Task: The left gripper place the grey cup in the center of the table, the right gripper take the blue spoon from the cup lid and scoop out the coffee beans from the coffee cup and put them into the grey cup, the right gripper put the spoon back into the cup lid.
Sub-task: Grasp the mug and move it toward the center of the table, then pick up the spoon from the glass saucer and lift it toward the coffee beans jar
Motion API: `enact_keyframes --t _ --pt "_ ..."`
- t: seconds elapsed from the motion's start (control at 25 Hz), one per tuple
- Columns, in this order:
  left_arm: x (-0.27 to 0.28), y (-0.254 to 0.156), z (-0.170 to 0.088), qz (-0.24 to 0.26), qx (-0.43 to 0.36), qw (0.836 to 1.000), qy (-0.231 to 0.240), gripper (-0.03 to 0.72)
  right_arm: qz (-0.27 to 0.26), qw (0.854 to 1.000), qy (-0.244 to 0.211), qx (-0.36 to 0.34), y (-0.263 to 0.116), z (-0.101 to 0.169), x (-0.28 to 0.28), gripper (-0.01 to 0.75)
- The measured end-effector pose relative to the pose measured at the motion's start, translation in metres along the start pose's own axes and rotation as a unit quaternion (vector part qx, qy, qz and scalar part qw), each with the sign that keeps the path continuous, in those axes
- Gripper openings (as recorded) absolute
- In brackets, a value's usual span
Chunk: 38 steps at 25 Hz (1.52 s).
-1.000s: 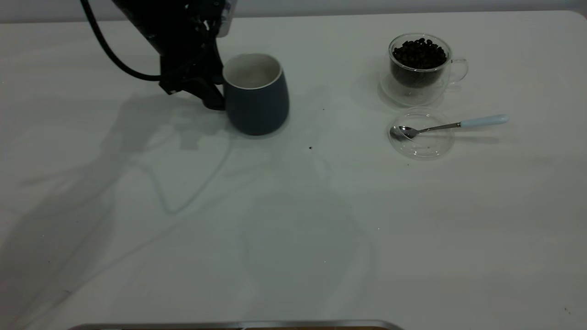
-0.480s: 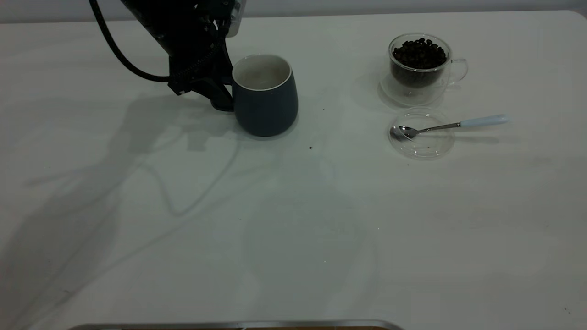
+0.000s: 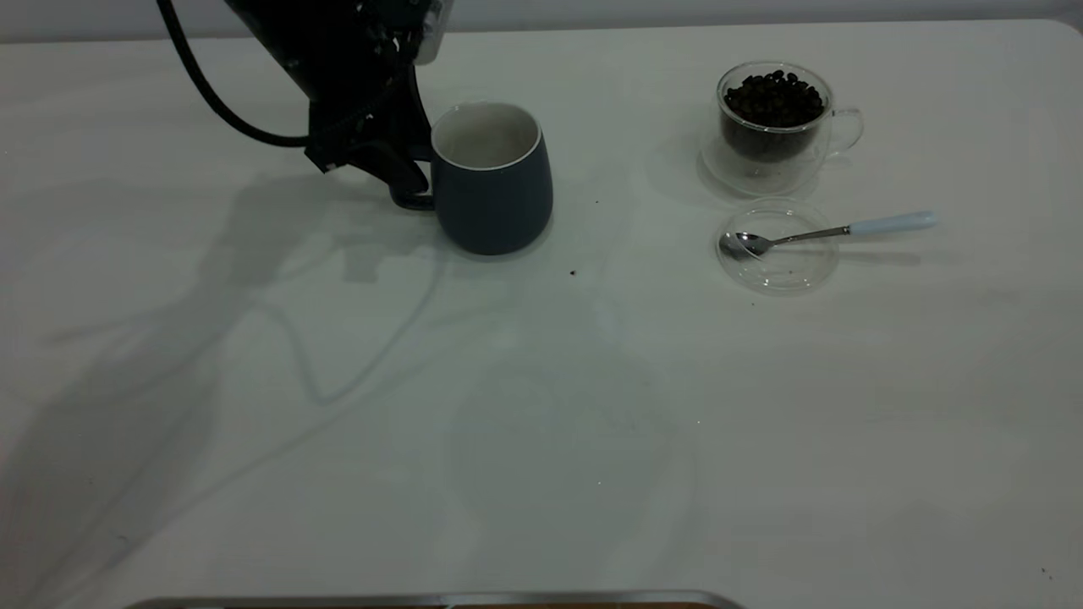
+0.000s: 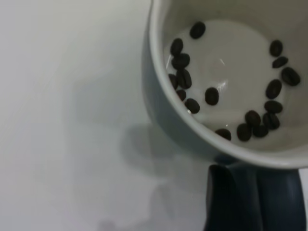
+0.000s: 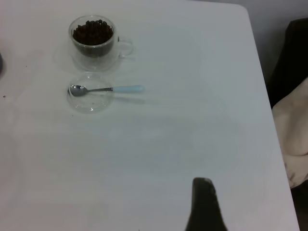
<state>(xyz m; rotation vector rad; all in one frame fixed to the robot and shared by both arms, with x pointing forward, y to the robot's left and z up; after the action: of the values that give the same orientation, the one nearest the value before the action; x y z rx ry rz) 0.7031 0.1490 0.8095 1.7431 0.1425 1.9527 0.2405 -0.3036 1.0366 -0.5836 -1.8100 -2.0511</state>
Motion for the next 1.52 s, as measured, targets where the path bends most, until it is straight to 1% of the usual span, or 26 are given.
enact_keyframes --t 0.36,0.52,0.6,0.68,0.8,0.92,1.0,1.04,1.12,1.2,1.24,1.36,1.44,1.52 --pt "0.024 0.014 0.007 -0.003 -0.006 1.0 0.016 0.474 0.0 1.0 0.0 0.0 0.0 0.0 0.0 0.562" --pt "0.047 0.024 0.01 0.003 -0.021 1.0 0.018 0.474 0.0 1.0 0.0 0.0 0.0 0.0 0.0 0.562" --pt "0.062 0.03 0.01 0.006 -0.015 1.0 0.017 0.474 0.0 1.0 0.0 0.0 0.0 0.0 0.0 0.562" --pt "0.079 0.037 0.011 0.01 0.012 1.0 0.023 0.474 0.0 1.0 0.0 0.0 0.0 0.0 0.0 0.562" --pt "0.116 0.052 0.014 0.014 0.078 0.995 0.054 0.474 0.0 1.0 0.0 0.0 0.0 0.0 0.0 0.562" --pt "0.156 0.066 0.013 0.029 0.136 0.987 0.081 0.474 0.0 1.0 0.0 0.0 0.0 0.0 0.0 0.562" --pt "0.182 0.073 0.006 0.048 0.182 0.978 0.086 0.474 0.0 1.0 0.0 0.0 0.0 0.0 0.0 0.562" --pt "0.195 0.077 0.002 0.057 0.204 0.973 0.091 0.474 0.0 1.0 0.0 0.0 0.0 0.0 0.0 0.562" --pt "0.22 0.08 -0.009 0.084 0.27 0.955 0.091 0.474 0.0 1.0 0.0 0.0 0.0 0.0 0.0 0.562" --pt "0.244 0.083 -0.022 0.115 0.336 0.93 0.093 0.474 0.0 1.0 0.0 0.0 0.0 0.0 0.0 0.562" --pt "0.255 0.083 -0.028 0.132 0.369 0.914 0.101 0.474 0.0 1.0 0.0 0.0 0.0 0.0 0.0 0.562" --pt "0.286 0.083 -0.036 0.161 0.446 0.865 0.167 0.474 0.0 1.0 0.0 0.0 0.0 0.0 0.0 0.562" --pt "0.306 0.087 -0.044 0.163 0.491 0.83 0.207 0.474 0.0 1.0 0.0 0.0 0.0 0.0 0.0 0.562" --pt "0.329 0.095 -0.055 0.149 0.516 0.808 0.242 0.474 0.0 1.0 0.0 0.0 0.0 0.0 0.0 0.562"
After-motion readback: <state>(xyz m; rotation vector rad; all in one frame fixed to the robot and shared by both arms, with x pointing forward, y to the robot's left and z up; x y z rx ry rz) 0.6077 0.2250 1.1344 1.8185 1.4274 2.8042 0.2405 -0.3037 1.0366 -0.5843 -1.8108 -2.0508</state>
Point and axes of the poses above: a point on each arm's last joint axis where the gripper is mounted, x pointing back along that axis away from the gripper, z along the wrist's bending axis when the last joint is at zero, y = z × x, the point moved 1 cm from there along -x, pointing out along that axis toward the gripper, and after that the axes turned 10 degrees about -x, right-handed, at the moved point
